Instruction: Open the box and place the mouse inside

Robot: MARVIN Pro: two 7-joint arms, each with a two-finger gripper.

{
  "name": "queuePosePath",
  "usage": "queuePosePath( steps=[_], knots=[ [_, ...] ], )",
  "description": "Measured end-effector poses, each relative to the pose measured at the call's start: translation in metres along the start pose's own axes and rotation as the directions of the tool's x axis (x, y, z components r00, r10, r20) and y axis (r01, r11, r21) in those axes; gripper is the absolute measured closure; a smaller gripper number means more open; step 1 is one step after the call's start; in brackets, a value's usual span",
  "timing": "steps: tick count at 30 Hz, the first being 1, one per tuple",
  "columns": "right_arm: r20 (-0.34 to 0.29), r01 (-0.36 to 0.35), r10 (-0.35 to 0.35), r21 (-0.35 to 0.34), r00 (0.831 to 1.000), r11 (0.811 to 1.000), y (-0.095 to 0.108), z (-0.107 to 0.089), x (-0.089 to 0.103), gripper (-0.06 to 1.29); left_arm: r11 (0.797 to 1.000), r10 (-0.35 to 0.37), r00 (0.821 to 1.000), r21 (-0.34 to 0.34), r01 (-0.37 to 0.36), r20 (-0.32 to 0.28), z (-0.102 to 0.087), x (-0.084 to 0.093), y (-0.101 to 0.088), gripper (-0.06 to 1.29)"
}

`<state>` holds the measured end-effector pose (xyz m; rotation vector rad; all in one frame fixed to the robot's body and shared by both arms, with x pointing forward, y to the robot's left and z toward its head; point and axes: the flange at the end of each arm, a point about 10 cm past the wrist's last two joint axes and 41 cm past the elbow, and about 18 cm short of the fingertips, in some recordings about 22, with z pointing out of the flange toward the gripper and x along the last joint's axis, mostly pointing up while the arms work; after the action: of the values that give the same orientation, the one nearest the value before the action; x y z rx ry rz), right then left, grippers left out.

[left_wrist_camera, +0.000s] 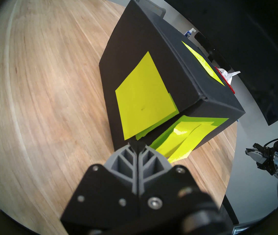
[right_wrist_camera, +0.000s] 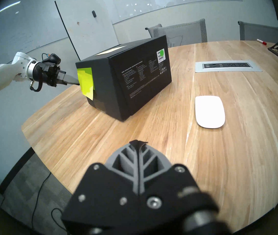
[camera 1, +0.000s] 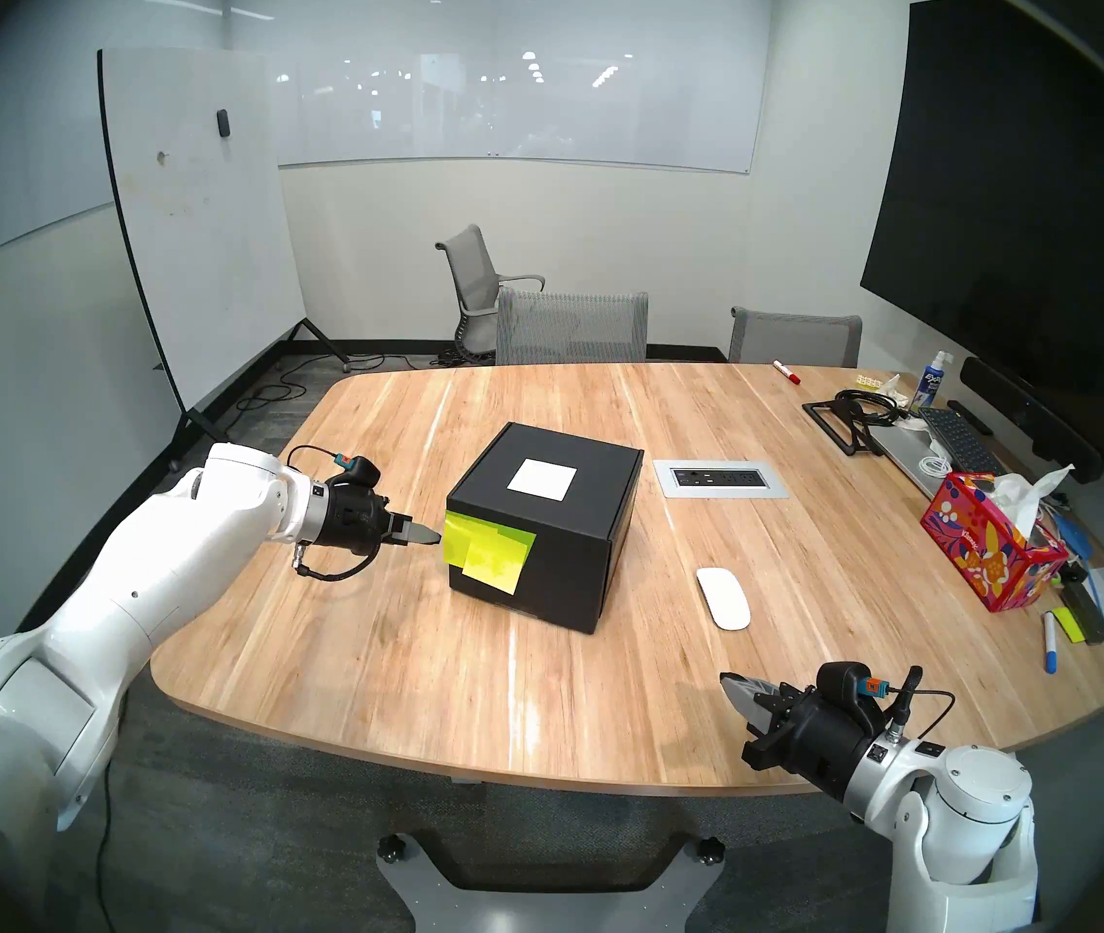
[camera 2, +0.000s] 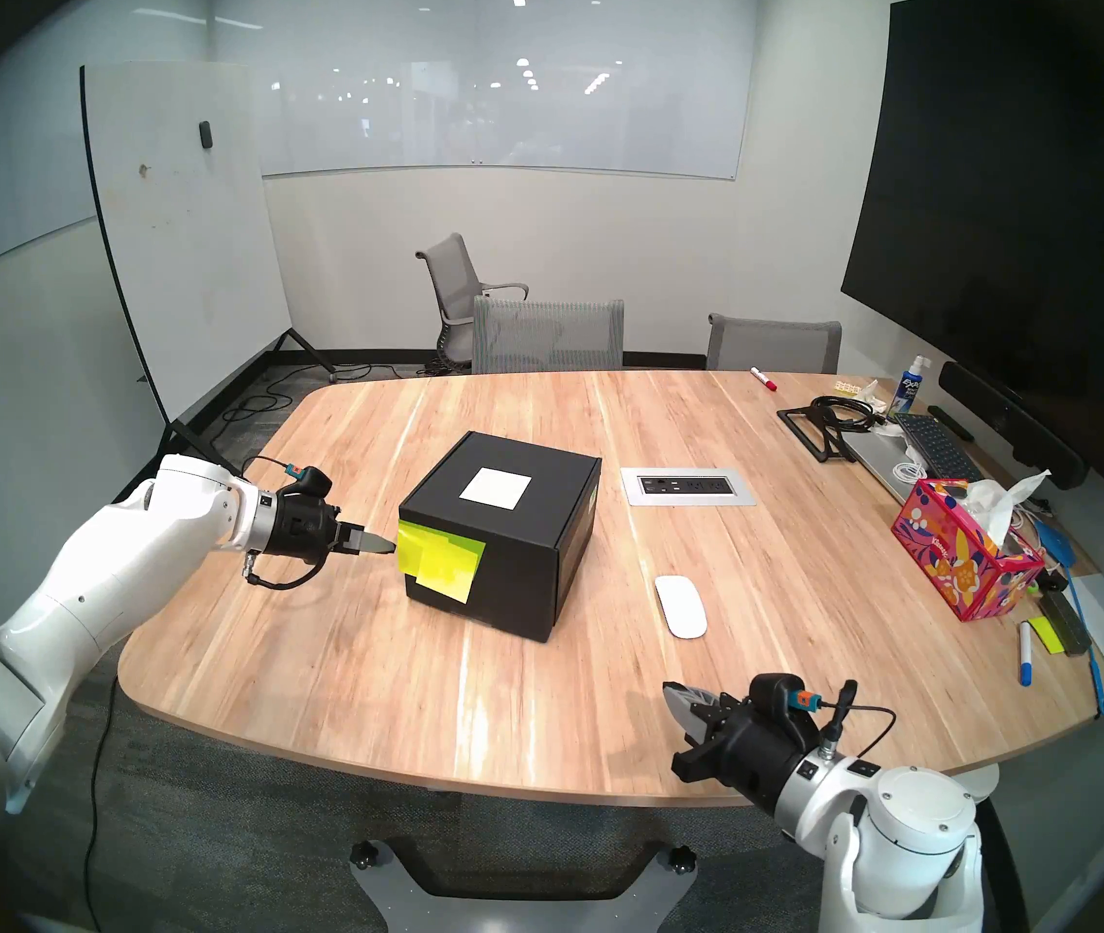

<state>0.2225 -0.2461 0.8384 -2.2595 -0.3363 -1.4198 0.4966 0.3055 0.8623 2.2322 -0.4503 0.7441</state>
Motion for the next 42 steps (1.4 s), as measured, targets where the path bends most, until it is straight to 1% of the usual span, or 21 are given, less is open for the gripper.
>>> queuePosePath(
  steps=[7,15,22,27,30,33,42],
  knots=[
    [-0.007,0.014,-0.013,0.021,1.000,1.000,0.002,0.000,0.002,1.25,1.000,0.000,1.000,0.005,-0.001,0.007,0.000,-0.002,0.000,1.25],
    [-0.021,0.023,-0.023,0.021,1.000,1.000,0.006,-0.003,0.003,1.25,1.000,-0.003,1.000,0.025,0.003,0.018,0.002,-0.004,-0.001,1.25],
    [-0.040,0.026,-0.025,0.024,0.999,0.999,0.005,-0.004,0.004,1.25,1.000,-0.004,1.000,0.027,0.003,0.024,0.006,-0.006,-0.001,1.25],
    [-0.053,0.023,-0.021,0.026,0.998,0.999,0.003,-0.005,0.002,1.25,1.000,-0.005,0.999,0.024,0.005,0.034,0.009,-0.009,0.001,1.25],
    [-0.062,0.021,-0.020,0.027,0.998,0.999,0.001,-0.007,-0.001,1.25,1.000,-0.009,0.998,0.025,0.008,0.055,0.011,-0.011,0.002,1.25],
    [-0.066,0.021,-0.019,0.028,0.998,0.999,0.001,-0.007,-0.002,1.25,1.000,-0.011,0.998,0.026,0.010,0.064,0.012,-0.013,0.002,1.25],
    [-0.078,0.025,-0.022,0.034,0.997,0.999,0.001,-0.010,-0.005,1.25,0.999,-0.014,0.997,0.032,0.012,0.073,0.009,-0.014,0.001,1.25]
  ],
)
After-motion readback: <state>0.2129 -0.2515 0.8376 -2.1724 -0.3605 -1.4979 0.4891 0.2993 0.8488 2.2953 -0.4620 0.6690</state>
